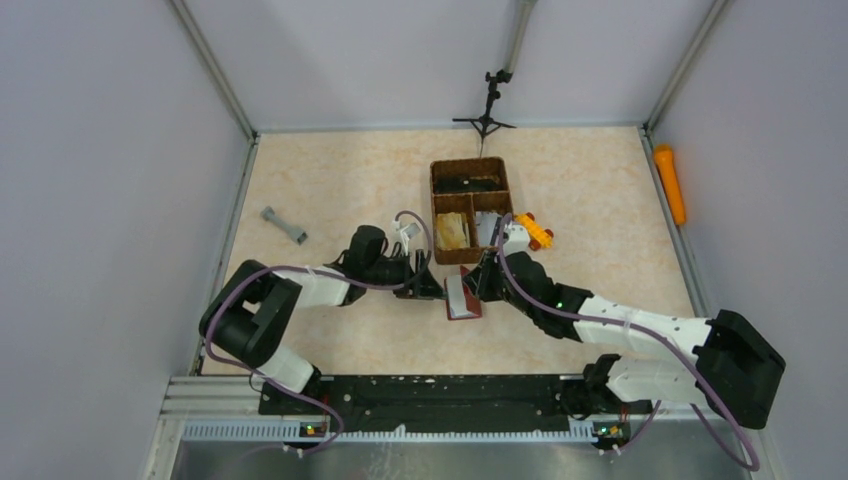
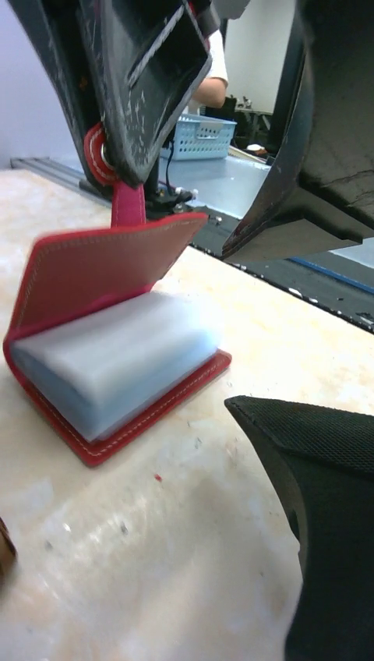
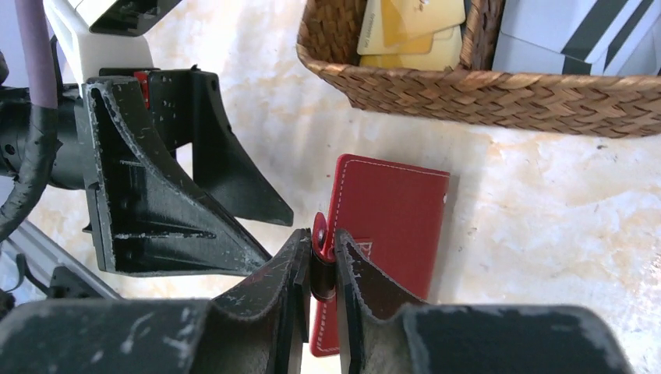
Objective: Take the credit cards out of the card holder
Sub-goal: Open the card holder at the center of the board.
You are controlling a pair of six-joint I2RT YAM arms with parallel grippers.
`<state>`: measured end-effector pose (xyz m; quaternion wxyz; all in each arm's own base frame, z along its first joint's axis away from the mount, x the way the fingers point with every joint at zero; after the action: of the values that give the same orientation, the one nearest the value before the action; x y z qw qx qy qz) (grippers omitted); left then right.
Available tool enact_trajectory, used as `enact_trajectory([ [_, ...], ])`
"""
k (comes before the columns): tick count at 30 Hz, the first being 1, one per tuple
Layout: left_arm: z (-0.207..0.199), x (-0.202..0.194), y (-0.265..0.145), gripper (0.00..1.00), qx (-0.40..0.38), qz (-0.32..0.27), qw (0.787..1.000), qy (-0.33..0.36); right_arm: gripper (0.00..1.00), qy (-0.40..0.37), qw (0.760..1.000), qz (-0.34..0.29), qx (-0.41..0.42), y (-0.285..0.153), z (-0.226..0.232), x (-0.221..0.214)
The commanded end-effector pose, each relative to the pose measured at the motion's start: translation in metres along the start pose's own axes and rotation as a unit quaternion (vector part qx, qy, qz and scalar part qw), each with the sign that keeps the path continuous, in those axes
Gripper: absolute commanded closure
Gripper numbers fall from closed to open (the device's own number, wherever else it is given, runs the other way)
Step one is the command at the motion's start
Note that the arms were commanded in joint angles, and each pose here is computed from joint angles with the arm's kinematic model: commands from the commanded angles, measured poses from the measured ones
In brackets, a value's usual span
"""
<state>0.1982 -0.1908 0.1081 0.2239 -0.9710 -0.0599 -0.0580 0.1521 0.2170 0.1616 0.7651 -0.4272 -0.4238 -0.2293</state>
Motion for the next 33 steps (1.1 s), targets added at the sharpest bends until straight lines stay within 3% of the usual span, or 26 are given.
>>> enact_trajectory([
  [1,-0.020,0.006,-0.004,0.34,-0.058,-0.007,0.997,0.042,0.84,0.021,0.999,-0.034,0.023,-0.003,0.008,0.013],
  [11,-0.002,0.012,0.000,0.40,0.043,-0.026,0.998,0.026,0.85,0.022,1.000,-0.008,-0.009,-0.002,-0.003,0.001],
  [19,0.000,0.014,0.001,0.55,0.051,-0.021,0.998,0.027,0.78,0.014,0.997,0.028,-0.070,-0.003,-0.032,-0.009],
  [32,0.002,0.014,0.005,0.57,0.063,-0.014,0.998,0.027,0.74,-0.002,0.986,0.068,-0.153,-0.024,-0.074,-0.030],
  [33,0.002,0.013,0.005,0.57,0.064,-0.014,0.997,0.029,0.71,-0.002,0.986,0.072,-0.152,-0.025,-0.075,-0.032],
])
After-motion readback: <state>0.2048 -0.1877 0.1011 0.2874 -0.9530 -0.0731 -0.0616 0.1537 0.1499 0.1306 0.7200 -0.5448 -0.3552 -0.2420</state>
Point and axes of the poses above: each gripper's point midway between its finger pads, its own y axis out along the fingers, its own z axis along the line the jaws close on, x = y × z, the point moved 10 cm from there along -y, back along the fingers, and after that the axes turned 15 degrees about -y, right-handed, at the moved point
